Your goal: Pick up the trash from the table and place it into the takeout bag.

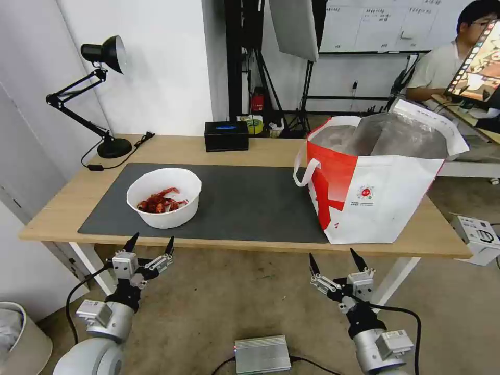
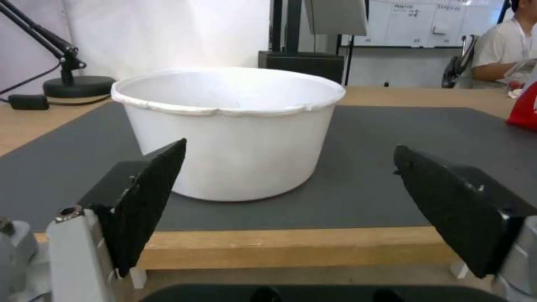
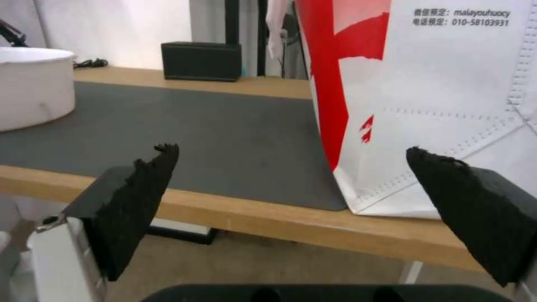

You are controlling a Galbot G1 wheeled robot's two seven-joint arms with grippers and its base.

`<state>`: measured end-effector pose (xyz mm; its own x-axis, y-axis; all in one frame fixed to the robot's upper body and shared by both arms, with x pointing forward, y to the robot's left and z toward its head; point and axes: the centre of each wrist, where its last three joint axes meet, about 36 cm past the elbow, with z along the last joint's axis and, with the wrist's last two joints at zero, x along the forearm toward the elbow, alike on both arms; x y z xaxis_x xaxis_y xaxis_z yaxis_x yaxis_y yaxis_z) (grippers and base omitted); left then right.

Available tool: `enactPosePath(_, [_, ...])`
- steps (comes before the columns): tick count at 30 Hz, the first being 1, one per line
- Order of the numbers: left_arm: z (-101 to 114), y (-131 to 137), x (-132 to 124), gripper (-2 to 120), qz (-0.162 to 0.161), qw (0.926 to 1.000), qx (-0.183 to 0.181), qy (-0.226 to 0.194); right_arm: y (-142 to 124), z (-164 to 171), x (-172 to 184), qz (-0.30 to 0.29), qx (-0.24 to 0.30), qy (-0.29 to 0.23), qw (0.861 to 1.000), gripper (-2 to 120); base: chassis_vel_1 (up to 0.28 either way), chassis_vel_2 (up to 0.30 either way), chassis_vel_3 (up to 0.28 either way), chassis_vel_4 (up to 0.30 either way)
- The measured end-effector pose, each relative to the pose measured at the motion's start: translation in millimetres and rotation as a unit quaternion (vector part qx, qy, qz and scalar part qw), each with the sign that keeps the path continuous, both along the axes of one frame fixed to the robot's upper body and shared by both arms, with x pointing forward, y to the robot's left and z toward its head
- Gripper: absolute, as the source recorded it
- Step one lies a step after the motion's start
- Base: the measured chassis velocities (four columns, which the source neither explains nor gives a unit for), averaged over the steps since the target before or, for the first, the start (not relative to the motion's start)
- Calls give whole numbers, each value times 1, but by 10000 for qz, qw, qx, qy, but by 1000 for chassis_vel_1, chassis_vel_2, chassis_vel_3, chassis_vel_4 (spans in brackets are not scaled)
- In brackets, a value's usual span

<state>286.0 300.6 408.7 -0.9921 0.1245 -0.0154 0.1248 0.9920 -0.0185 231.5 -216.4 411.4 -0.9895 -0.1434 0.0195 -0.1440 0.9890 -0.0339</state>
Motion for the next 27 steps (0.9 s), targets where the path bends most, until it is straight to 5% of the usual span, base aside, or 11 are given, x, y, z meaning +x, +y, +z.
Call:
enactPosePath(19, [13, 6, 8, 100, -30, 10000, 7, 6, 3, -7, -1, 7, -60, -22, 10000, 100, 0, 0, 0, 0])
enactPosePath(27, [60, 15, 29, 100, -136, 9999, 2, -27, 3, -7, -1, 7, -59, -24, 10000, 100, 0, 0, 0, 0])
